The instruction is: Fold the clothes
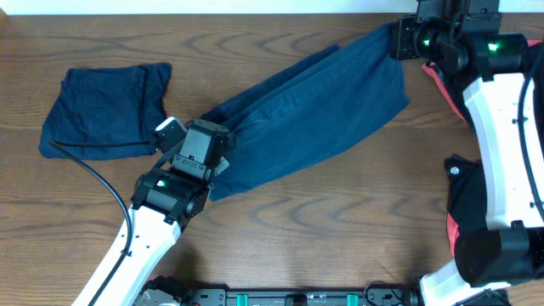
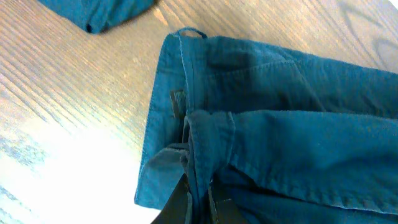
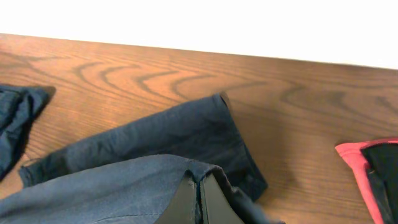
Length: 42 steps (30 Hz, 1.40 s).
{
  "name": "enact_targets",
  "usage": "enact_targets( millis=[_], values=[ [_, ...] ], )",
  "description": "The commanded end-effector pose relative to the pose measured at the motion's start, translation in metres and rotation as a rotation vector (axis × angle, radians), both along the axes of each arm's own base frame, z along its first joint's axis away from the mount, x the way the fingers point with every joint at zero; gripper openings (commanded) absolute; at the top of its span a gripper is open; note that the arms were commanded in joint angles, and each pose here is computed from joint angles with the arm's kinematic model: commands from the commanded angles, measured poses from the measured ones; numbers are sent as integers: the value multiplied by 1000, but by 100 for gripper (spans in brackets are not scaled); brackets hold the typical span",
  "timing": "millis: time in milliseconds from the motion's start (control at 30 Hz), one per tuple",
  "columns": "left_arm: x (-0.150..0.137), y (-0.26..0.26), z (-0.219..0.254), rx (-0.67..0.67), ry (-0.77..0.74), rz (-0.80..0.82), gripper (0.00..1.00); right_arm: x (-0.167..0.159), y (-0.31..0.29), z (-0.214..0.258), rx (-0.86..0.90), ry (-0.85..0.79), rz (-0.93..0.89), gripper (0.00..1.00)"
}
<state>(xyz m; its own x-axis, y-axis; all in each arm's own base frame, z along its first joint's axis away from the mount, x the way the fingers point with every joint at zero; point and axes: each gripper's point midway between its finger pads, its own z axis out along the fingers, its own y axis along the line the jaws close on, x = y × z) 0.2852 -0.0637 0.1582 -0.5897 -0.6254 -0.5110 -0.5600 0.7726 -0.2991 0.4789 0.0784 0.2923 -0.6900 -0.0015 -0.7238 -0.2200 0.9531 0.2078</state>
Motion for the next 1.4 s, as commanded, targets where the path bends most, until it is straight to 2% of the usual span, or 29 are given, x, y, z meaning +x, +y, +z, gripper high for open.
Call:
enact_targets(
  millis=[0, 200, 500, 867, 900, 933, 967, 1000, 1033, 1067, 1133, 1233, 1300, 1367],
  values=[
    [7, 21, 11, 75, -57, 72, 6, 17, -5, -38, -23, 62, -14, 1],
    [17, 24, 15, 61, -94, 100, 6, 44, 12, -64, -29, 43, 21, 1],
    [30, 25, -9, 104, -38, 115, 6, 78, 44, -90, -31, -29, 79, 1],
    [60, 45, -15, 246, -123, 228, 6, 107, 55, -149, 20, 10, 36, 1],
    [62, 45, -14, 251, -131, 233, 6, 107, 56, -149, 23, 7, 39, 6],
    [65, 47, -14, 258, -144, 244, 6, 108, 56, -151, 22, 9, 40, 25],
    [67, 47, -13, 257, -149, 249, 17, 108, 57, -151, 22, 9, 41, 38],
    [69, 49, -12, 251, -159, 258, 36, 108, 57, -151, 23, 8, 41, 55],
    [70, 51, -11, 249, -165, 265, 55, 107, 57, -148, 23, 5, 41, 64],
    [72, 53, -8, 252, -174, 260, 68, 107, 56, -145, 24, 2, 40, 72],
    [77, 58, 3, 276, -196, 232, 88, 106, 53, -137, 25, -7, 35, 82],
    [83, 62, 25, 310, -243, 190, 95, 102, 47, -117, 29, -31, 30, 84],
    [85, 65, 42, 325, -287, 171, 95, 96, 45, -104, 31, -38, 41, 81],
    [86, 64, 54, 327, -324, 158, 94, 85, 43, -98, 17, -18, 63, 73]
  ],
)
